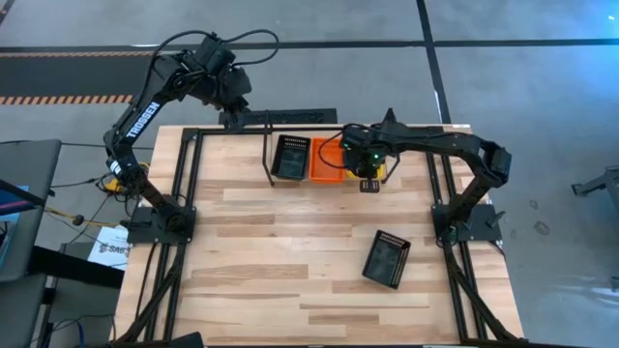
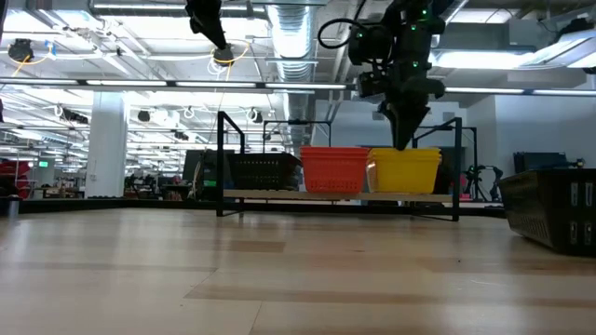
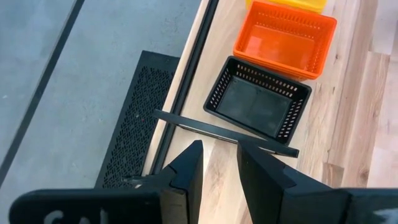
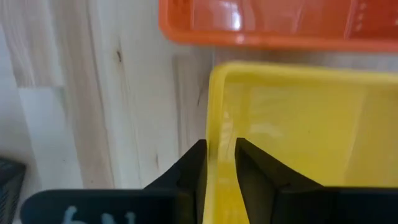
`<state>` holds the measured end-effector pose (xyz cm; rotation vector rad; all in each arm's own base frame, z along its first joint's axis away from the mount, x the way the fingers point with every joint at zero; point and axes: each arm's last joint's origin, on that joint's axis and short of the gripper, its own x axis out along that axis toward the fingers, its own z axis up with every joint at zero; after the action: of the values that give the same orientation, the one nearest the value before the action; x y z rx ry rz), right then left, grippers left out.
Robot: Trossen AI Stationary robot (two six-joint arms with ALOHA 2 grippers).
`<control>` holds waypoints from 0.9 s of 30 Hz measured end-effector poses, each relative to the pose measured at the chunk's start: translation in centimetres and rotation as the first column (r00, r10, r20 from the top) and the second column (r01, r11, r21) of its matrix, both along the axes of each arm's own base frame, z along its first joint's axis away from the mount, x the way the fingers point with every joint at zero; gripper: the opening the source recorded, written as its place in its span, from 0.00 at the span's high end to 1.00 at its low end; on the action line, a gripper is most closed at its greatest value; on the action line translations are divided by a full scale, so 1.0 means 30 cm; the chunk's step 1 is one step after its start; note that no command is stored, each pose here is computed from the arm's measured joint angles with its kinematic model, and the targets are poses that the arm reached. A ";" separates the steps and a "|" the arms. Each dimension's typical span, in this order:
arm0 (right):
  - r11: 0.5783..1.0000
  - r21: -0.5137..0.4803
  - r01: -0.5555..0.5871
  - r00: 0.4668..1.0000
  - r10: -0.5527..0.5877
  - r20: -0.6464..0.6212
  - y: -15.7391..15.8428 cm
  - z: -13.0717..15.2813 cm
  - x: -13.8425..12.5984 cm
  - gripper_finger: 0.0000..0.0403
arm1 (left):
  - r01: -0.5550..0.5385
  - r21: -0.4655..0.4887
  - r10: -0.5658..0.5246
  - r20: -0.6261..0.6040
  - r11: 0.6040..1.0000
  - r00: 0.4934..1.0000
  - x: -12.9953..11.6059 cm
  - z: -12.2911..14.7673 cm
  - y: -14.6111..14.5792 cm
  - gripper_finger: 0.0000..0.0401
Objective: Stack baskets on shelf by color
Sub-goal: Adjust the stacked yellow bins, then adjust the stacked orange bins
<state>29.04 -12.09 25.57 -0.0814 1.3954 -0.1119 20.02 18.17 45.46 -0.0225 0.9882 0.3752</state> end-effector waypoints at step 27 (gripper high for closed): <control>0.997 -0.034 -0.072 0.963 0.079 0.256 0.147 0.206 0.101 0.72 | 0.001 0.000 -0.001 0.000 1.000 1.000 0.000 0.000 0.000 0.78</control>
<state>32.08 -7.68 31.76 -0.1353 1.1297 -0.0726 20.02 18.17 45.46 -0.0219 0.9883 0.3745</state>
